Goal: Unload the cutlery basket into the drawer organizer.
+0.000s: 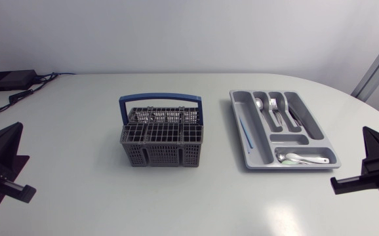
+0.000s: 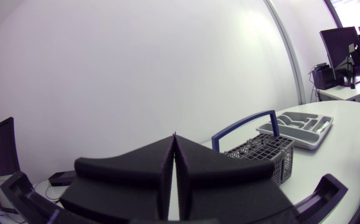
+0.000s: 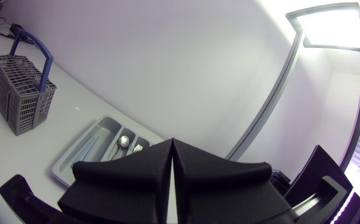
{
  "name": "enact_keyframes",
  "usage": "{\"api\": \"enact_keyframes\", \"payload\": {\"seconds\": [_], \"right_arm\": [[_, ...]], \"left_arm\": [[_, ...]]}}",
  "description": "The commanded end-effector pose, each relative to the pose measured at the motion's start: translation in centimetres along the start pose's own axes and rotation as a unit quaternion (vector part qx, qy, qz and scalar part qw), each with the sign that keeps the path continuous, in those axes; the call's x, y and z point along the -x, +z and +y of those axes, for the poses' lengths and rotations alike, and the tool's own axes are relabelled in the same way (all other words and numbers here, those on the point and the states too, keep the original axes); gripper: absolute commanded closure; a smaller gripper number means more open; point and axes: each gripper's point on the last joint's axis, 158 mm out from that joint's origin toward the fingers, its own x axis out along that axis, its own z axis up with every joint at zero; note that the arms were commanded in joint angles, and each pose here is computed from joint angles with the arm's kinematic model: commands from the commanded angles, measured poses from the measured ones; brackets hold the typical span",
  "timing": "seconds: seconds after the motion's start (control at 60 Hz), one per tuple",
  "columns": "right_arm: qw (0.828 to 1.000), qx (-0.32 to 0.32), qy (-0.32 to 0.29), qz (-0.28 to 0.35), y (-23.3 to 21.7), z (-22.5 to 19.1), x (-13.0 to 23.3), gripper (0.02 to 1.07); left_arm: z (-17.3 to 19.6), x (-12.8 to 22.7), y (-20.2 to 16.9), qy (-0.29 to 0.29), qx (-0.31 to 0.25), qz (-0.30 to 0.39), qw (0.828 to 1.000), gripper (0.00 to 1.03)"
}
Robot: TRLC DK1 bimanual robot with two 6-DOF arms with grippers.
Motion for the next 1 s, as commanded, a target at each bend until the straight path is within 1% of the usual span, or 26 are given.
{"api": "enact_keyframes", "payload": {"seconds": [0.0,0.317,0.983], "right_arm": [[1.0,-0.019,-0.007,0.002,-0.6,0.1,-0.2,1.01],[1.0,-0.025,-0.005,0.01,-1.7,0.9,-0.5,1.01],[1.0,-0.013,0.008,0.028,-3.8,2.4,-0.9,1.01]], "left_arm": [[0.4,0.0,-0.8,0.012,0.014,0.002,1.0,1.0],[0.9,-0.1,-1.4,0.027,0.02,0.008,0.999,1.0],[-0.5,-0.7,-3.0,0.018,0.036,0.025,0.999,1.0]]}}
